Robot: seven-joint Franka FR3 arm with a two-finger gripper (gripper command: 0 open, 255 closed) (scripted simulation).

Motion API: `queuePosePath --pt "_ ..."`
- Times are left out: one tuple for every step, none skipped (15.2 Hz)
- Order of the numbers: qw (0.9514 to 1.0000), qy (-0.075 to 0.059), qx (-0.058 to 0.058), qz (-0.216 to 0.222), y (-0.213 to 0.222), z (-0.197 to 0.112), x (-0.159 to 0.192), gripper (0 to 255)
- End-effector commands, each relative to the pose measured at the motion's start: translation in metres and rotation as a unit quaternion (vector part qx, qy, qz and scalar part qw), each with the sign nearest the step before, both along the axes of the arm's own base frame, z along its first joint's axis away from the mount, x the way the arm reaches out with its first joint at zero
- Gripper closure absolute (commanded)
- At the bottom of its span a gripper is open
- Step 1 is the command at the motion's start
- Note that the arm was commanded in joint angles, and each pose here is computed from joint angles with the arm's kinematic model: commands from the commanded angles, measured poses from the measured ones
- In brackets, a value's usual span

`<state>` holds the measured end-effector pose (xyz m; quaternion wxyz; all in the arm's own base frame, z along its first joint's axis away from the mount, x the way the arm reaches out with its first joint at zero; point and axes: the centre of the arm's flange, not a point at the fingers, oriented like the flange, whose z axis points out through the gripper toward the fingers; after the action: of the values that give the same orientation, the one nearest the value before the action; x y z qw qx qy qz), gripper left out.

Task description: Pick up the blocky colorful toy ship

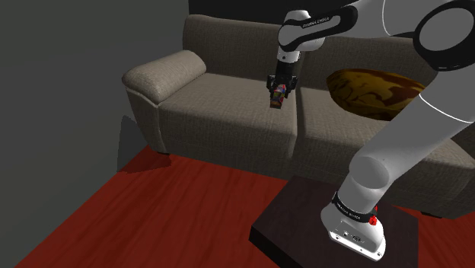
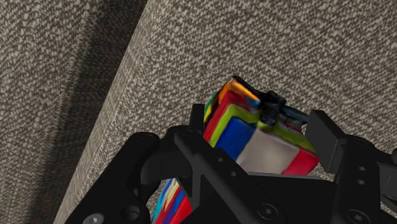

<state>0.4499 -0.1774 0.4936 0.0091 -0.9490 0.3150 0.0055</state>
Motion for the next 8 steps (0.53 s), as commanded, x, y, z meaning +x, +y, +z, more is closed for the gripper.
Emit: queuePosePath --pt "1.0000 0.001 0.000 0.000 0.000 -0.001 0.000 255" --pt "1.0000 0.001 0.000 0.000 0.000 0.004 0.000 255" --pt "1.0000 0.001 0.000 0.000 0.000 0.010 0.000 255" --pt "1.0000 0.001 0.000 0.000 0.000 0.015 0.000 255" --pt "1.0000 0.001 0.000 0.000 0.000 0.020 0.000 255" --pt "1.0000 0.001 0.000 0.000 0.000 0.025 0.000 255" --pt "1.0000 0.001 0.000 0.000 0.000 0.031 0.000 255" --pt "1.0000 0.001 0.000 0.000 0.000 0.036 0.000 255"
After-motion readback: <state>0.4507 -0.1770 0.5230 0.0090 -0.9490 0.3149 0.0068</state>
